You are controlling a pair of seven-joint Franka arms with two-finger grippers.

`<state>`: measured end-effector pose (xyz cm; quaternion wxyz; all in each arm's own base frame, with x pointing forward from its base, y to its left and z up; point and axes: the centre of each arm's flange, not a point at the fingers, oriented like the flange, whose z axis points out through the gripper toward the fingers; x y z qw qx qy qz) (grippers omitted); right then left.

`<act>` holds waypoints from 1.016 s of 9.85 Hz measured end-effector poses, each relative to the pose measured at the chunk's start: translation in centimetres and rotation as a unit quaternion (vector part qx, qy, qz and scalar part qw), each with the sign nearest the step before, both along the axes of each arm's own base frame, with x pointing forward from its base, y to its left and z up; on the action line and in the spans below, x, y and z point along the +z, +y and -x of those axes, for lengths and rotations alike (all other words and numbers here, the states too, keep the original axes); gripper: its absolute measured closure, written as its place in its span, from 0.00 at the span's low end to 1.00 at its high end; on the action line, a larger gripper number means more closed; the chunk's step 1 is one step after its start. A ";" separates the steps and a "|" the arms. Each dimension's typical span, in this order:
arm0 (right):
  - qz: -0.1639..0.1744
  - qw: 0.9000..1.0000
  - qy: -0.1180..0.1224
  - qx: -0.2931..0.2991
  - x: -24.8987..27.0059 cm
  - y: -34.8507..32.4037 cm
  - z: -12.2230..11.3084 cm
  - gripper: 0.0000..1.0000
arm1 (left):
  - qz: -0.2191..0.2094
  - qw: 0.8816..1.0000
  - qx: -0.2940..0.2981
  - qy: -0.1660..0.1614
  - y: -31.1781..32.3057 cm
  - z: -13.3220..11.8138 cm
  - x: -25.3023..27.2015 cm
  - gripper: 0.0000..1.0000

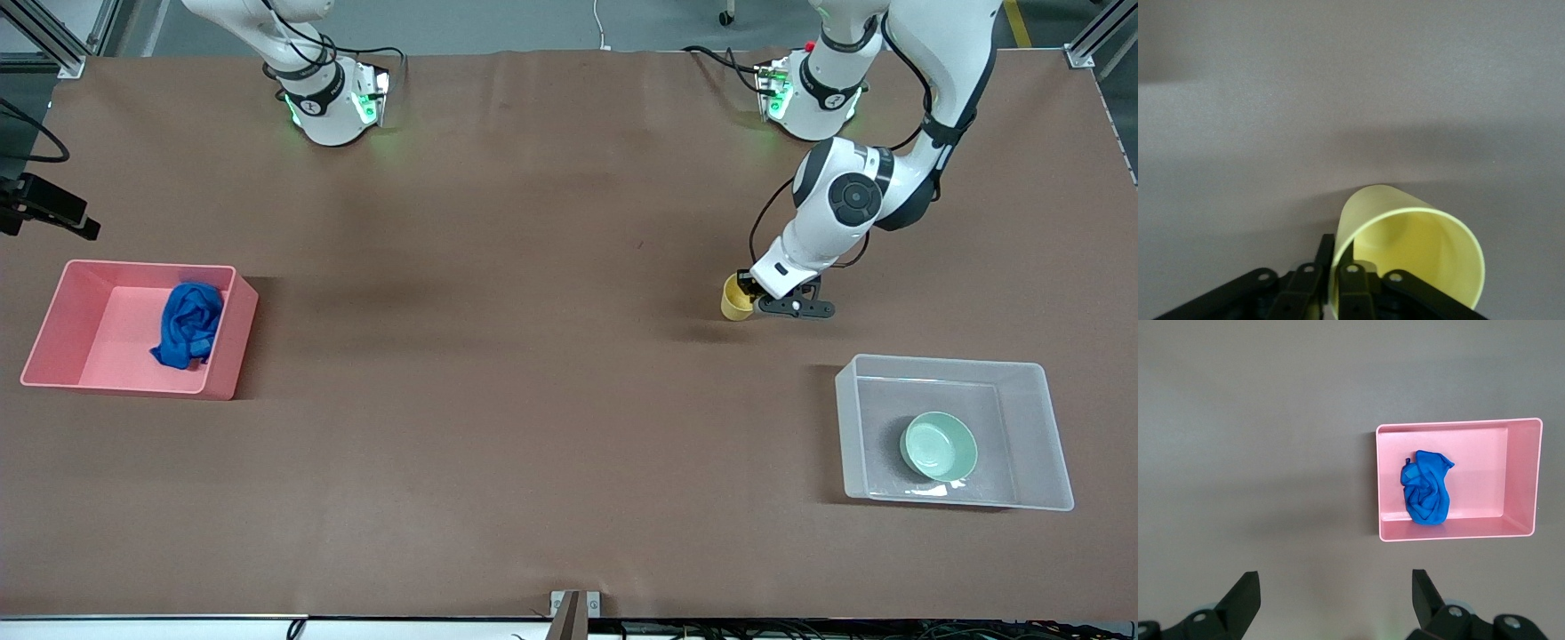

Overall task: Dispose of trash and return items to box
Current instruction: 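Carry the yellow cup with the left gripper and set it in the bowl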

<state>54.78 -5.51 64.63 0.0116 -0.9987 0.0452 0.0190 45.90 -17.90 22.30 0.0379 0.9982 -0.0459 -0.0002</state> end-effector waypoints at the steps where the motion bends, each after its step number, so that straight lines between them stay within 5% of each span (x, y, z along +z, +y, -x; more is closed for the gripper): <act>1: 0.000 1.000 0.001 0.000 0.0 0.0 0.0 0.00 | 0.000 1.000 0.000 -0.003 0.0 -0.2 0.3 0.96; 4: 0.000 1.000 0.002 -0.001 0.0 -0.1 0.1 0.00 | -0.015 1.000 0.006 -0.012 1.9 -3.2 5.9 0.96; 7: 0.000 1.000 0.003 -0.001 -0.1 -0.2 0.1 0.00 | -0.026 0.999 0.027 -0.032 10.3 -11.4 16.5 0.96; 10: 0.000 1.000 0.003 -0.001 -0.1 -0.2 0.1 0.00 | -0.041 0.997 0.042 -0.058 19.6 -19.5 16.7 0.96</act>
